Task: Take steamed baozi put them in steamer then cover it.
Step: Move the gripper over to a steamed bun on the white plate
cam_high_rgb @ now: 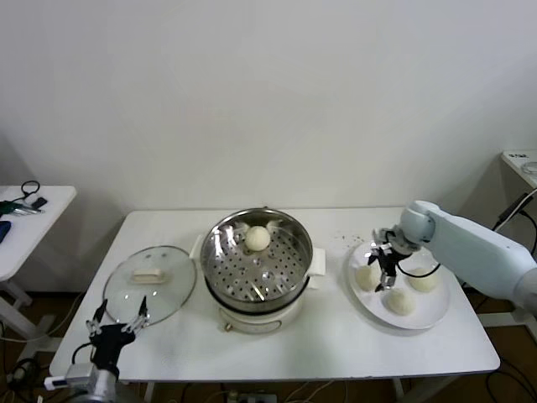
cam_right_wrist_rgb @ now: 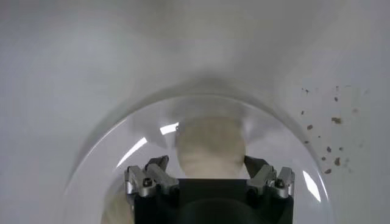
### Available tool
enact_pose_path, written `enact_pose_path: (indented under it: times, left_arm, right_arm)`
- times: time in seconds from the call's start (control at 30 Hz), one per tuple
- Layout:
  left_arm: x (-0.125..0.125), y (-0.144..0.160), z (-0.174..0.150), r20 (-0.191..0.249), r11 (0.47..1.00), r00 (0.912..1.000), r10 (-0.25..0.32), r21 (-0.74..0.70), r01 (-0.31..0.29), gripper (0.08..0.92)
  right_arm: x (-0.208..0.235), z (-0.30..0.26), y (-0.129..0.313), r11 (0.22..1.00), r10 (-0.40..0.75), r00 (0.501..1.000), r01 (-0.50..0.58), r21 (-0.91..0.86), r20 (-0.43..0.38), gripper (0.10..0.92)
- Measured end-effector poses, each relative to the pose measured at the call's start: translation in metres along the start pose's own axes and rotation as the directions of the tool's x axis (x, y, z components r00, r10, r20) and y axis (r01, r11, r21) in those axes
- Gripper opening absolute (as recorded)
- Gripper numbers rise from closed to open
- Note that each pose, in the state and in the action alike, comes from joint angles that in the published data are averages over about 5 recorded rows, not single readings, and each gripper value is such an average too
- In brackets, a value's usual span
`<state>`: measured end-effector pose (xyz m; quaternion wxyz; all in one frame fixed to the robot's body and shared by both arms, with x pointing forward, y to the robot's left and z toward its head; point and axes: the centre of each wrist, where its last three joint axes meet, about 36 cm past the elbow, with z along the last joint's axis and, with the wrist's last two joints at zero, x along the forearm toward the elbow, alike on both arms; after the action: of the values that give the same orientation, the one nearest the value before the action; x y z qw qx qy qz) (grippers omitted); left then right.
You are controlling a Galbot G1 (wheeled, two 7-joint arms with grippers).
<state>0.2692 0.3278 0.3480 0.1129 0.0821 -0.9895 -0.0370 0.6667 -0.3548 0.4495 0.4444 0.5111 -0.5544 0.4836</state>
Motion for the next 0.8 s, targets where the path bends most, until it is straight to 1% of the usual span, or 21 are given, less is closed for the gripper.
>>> enact_pose_path:
  times: [0.3,0.4,0.57,0.67,0.8]
  left_arm:
    - [0.002,0.0001,0.0021,-0.002,1.0,1.0,-0.002,-0.003,0.002,0.823]
    - [0.0022,0.0001,0.0023,-0.002,1.0,1.0,-0.003,-0.003,0.003,0.823]
    - [0.0024,0.0003,0.0024,-0.002,1.0,1.0,-0.005,-0.003,0.005,0.823]
    - [0.0028,0.0006,0.0023,-0.002,1.0,1.0,-0.006,-0.004,0.006,0.823]
    - [0.0041,0.0011,0.0021,-0.003,1.0,1.0,-0.008,-0.005,0.008,0.823]
  right_arm:
    - [-0.0072,-0.0009,-0.0031,1.0,0.004,1.0,-0.004,-0.003,-0.001,0.819]
    - [-0.0077,-0.0006,-0.0032,1.0,0.001,1.0,-0.001,-0.002,-0.001,0.798]
    - [-0.0068,-0.0008,-0.0043,1.0,-0.001,1.0,0.001,-0.004,0.004,0.729]
    - [-0.0053,-0.001,-0.0047,1.0,-0.001,1.0,0.001,-0.005,0.008,0.71]
    - [0.0002,-0.0006,-0.0058,1.0,0.004,1.0,-0.004,-0.007,0.014,0.704]
